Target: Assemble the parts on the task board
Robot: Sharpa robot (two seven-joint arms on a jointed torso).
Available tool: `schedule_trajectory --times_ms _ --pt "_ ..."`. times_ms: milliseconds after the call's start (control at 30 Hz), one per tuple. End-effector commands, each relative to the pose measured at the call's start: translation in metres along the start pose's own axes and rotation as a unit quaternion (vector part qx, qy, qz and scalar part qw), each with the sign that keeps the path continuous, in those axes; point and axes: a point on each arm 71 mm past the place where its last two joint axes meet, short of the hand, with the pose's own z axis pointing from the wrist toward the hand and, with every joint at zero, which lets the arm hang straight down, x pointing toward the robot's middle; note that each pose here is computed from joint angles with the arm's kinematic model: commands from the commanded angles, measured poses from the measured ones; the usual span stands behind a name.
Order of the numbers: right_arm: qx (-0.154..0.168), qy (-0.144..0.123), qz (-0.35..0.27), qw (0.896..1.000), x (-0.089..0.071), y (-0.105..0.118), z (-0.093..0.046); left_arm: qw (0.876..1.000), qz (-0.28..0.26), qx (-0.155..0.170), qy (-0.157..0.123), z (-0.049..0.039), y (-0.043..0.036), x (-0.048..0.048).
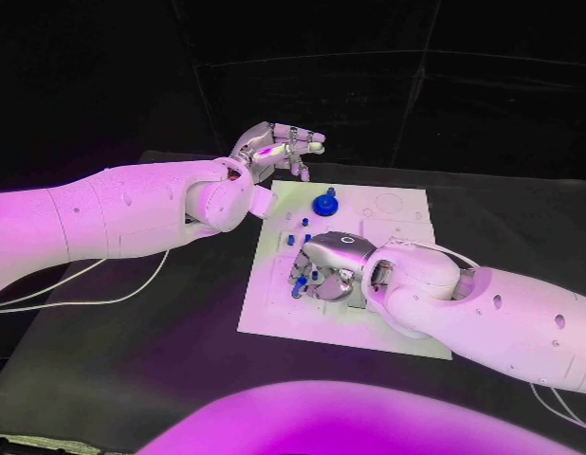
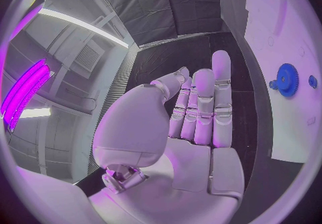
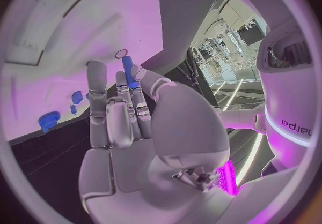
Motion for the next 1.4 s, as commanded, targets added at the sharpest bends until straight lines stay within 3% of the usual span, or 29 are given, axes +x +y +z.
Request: schedule_trajectory --times_ms 33,333,700,1400 --pt "0.0 0.017 -0.012 1.0 0.002 0.0 0.001 1.0 0.001 0.005 0.006 0.0005 -0.0015 0.0008" --pt "0.015 0.012 -0.026 0.999 0.003 -0.003 0.002 1.0 0.001 0.005 0.006 0.0003 -0.0015 0.0003" --pt "0.023 0.031 -0.044 0.998 0.014 -0.001 0.004 1.0 0.001 0.004 0.007 0.0001 -0.0014 0.0005" --pt "0.004 0.023 -0.049 0.999 0.015 0.008 0.008 1.0 0.001 0.003 0.006 -0.0007 -0.0016 -0.0003"
